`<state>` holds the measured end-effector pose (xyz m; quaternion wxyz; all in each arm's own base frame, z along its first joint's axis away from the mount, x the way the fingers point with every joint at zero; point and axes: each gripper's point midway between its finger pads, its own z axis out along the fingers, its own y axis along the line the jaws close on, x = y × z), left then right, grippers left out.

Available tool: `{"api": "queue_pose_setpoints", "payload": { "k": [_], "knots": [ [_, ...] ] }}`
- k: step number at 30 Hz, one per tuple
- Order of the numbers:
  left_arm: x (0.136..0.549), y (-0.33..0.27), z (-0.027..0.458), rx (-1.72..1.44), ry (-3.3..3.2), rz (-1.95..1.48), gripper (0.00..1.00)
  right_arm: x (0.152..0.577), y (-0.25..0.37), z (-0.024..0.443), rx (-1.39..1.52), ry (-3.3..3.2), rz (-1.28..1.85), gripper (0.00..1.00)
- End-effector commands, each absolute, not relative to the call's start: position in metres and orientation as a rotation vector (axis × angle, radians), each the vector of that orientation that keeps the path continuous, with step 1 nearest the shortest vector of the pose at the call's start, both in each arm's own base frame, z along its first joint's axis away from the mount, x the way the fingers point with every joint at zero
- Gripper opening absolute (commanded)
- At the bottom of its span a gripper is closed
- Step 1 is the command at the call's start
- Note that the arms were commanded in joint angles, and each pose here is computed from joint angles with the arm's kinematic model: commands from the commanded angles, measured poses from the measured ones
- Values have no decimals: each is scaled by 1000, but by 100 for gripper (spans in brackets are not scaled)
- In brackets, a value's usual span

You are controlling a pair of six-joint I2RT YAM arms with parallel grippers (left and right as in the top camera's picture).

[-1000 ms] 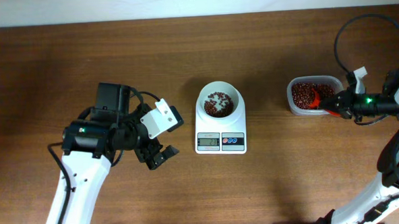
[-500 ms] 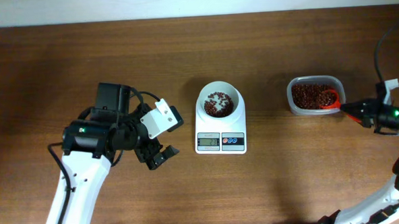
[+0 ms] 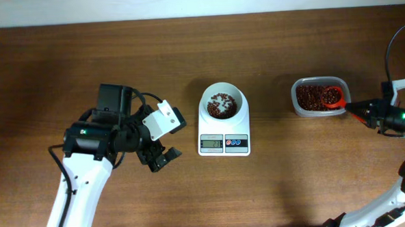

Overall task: Scoop and weigh 50g on scale
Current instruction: 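Dip the scoop into the red beans again and lift it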

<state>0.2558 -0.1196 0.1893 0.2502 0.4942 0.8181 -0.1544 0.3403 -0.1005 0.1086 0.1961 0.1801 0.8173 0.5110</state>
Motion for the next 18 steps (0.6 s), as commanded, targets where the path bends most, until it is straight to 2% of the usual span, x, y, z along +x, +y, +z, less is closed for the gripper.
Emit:
{"api": "queue_pose_setpoints", "payload": {
  "k": [1,7,10,13,15,18],
  "knots": [
    [254,-121,188,1337,2238,-432,99,343,-99,112,500,2242,1465,4],
    [254,-121,188,1336,2238,-432,99,334,-97,104,522,2317,1453,4],
    [254,-121,188,1337,2238,-432,99,342,-94,121,459,2194,1499,4],
    [254,-121,188,1337,2238,-432,99,335,-97,106,516,2306,1459,4],
    [254,-121,188,1337,2238,-432,99,338,-92,121,417,2208,1486,4],
    [254,-121,188,1337,2238,-432,99,333,-99,100,536,2344,1435,4]
  ]
}}
